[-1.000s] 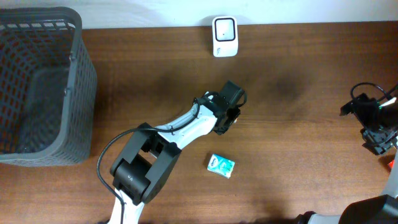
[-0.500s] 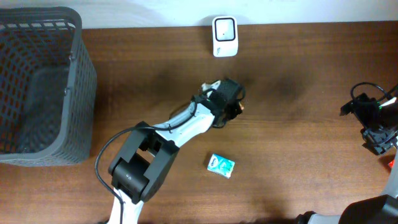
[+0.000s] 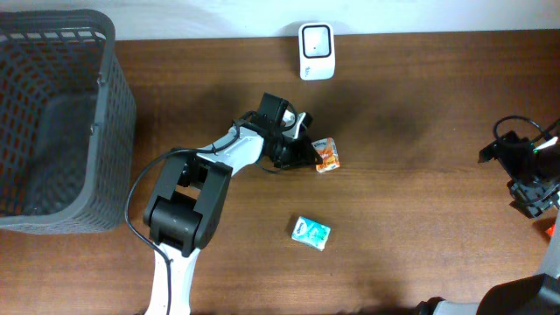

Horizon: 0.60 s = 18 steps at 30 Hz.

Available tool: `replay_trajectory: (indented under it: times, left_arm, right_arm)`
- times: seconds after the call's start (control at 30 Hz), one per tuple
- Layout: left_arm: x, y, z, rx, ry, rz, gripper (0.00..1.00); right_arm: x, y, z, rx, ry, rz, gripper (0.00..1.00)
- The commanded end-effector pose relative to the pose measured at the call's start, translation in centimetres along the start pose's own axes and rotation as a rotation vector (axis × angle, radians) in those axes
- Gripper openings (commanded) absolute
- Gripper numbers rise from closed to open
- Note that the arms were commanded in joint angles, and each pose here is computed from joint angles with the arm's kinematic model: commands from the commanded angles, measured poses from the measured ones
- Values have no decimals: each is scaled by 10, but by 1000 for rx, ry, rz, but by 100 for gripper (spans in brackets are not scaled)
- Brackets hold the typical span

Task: Scan the item barcode
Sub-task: 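Set the orange pack down and retract the left gripper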

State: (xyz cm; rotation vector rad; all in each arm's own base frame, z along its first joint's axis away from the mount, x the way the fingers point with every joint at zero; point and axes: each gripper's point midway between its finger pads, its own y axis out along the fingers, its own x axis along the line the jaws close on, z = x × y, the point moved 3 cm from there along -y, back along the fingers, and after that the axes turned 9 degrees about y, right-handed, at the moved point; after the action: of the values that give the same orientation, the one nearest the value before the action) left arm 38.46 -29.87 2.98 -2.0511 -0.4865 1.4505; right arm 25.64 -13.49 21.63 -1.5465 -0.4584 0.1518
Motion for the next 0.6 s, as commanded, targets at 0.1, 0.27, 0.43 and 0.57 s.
replay_trajectory:
  times: [0.1, 0.27, 0.43, 0.57]
  left_arm:
    - [6, -12, -4, 9, 6, 16, 45]
    - [20, -51, -14, 41, -31, -211, 51]
    - [6, -101, -24, 89, 86, -414, 71]
    - [-8, -132, -32, 58, 105, -511, 91]
  right_arm:
    - [1, -4, -4, -19, -6, -2, 98]
    - [1, -4, -4, -19, -6, -2, 98]
    - [1, -4, -4, -19, -6, -2, 98]
    - [4, -4, -8, -38, -9, -15, 98]
